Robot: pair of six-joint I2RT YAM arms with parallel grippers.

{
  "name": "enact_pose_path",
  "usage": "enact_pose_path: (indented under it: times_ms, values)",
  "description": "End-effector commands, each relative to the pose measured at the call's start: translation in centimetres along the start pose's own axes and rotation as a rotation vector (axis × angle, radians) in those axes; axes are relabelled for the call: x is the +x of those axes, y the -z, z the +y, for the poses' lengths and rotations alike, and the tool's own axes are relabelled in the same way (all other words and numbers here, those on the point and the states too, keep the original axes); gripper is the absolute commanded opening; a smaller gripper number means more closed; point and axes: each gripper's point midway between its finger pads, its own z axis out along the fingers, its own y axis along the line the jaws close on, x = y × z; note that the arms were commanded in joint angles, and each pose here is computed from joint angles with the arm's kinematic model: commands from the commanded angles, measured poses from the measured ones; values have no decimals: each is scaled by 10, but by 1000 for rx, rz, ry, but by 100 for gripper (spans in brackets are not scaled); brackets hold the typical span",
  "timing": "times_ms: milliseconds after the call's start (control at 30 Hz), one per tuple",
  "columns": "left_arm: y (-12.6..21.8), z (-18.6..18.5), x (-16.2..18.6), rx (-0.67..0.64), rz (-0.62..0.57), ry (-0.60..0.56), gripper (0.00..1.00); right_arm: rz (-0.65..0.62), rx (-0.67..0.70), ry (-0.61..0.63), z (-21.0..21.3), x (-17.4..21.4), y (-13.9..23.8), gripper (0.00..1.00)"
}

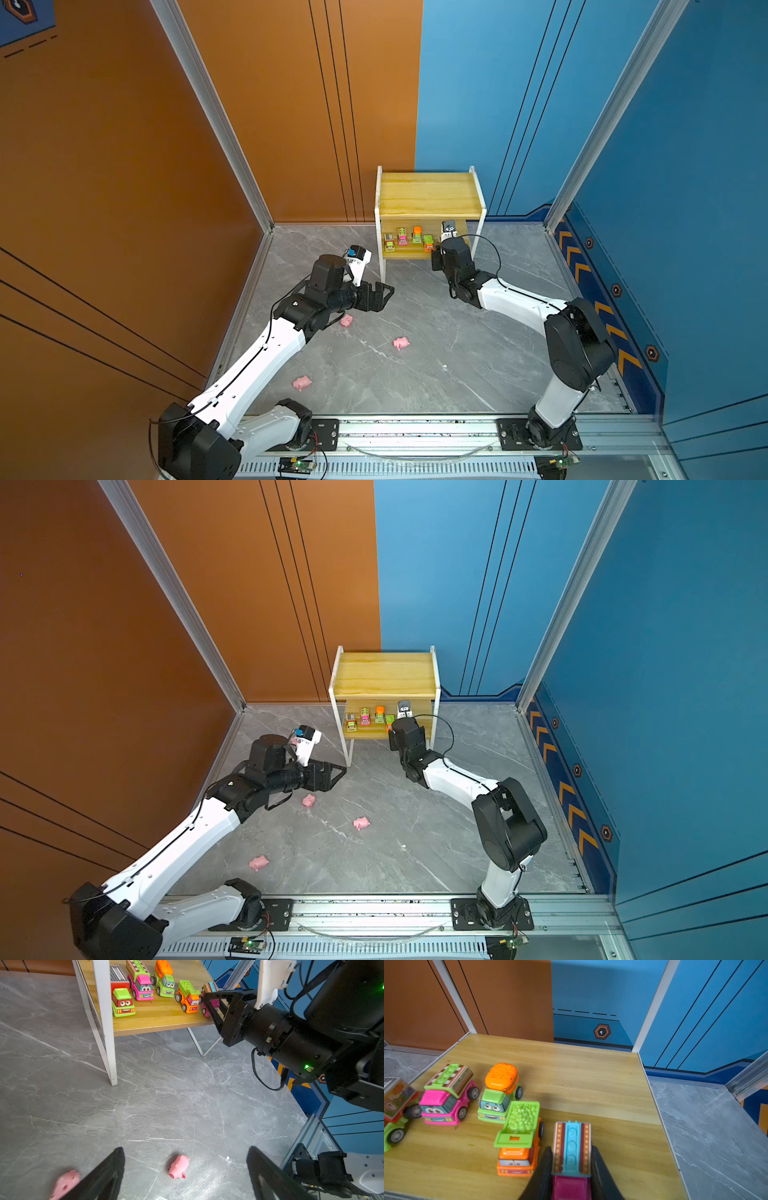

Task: Place and organize the plastic toys onto the shelf
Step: 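Carry the pink-and-teal truck with right gripper onto the shelf's lower tier beside the trucks, then open right gripper to release the truck and pull back from the shelf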

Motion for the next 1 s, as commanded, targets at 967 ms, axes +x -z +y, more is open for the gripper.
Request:
enact_pose_path:
  times_ms: [967]
  values:
    - [-5, -1, 9, 19, 25, 8, 93, -84, 44, -41, -17, -24, 22, 51]
